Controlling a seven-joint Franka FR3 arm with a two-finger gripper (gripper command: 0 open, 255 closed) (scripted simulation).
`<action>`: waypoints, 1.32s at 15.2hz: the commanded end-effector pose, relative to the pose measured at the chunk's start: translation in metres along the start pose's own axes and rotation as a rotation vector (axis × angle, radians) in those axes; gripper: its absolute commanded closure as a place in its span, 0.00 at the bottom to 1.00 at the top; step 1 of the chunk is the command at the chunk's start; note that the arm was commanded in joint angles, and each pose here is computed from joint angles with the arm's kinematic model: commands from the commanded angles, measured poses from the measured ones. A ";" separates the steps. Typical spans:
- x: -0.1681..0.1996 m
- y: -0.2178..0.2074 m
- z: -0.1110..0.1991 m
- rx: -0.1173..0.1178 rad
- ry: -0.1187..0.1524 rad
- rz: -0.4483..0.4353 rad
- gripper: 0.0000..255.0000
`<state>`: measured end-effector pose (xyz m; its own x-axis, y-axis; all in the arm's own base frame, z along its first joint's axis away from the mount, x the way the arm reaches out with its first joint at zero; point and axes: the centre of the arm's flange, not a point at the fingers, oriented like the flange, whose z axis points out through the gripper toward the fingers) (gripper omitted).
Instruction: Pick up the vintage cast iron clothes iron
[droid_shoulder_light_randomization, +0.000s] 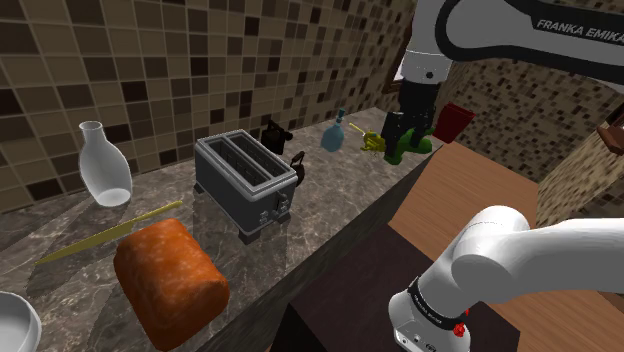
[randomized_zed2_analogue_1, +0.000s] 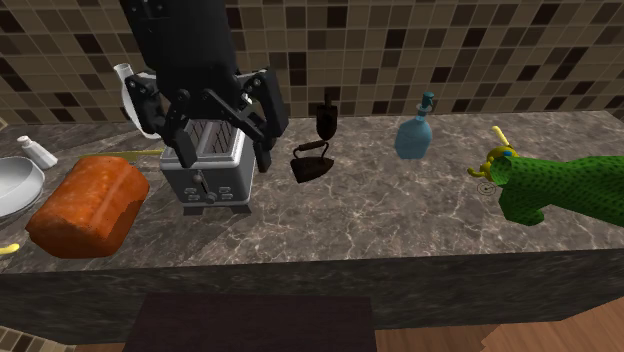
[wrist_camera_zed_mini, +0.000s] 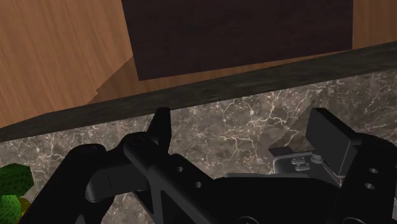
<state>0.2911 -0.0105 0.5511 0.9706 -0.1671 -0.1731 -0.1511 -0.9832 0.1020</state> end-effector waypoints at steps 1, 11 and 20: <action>0.000 0.000 0.000 0.000 0.000 0.000 0.00; 0.109 -0.034 0.059 0.045 0.007 0.225 0.00; 0.212 -0.045 0.110 0.085 0.013 0.428 0.00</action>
<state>0.4698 -0.0073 0.4099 0.8322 -0.5403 -0.1245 -0.5339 -0.8414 0.0835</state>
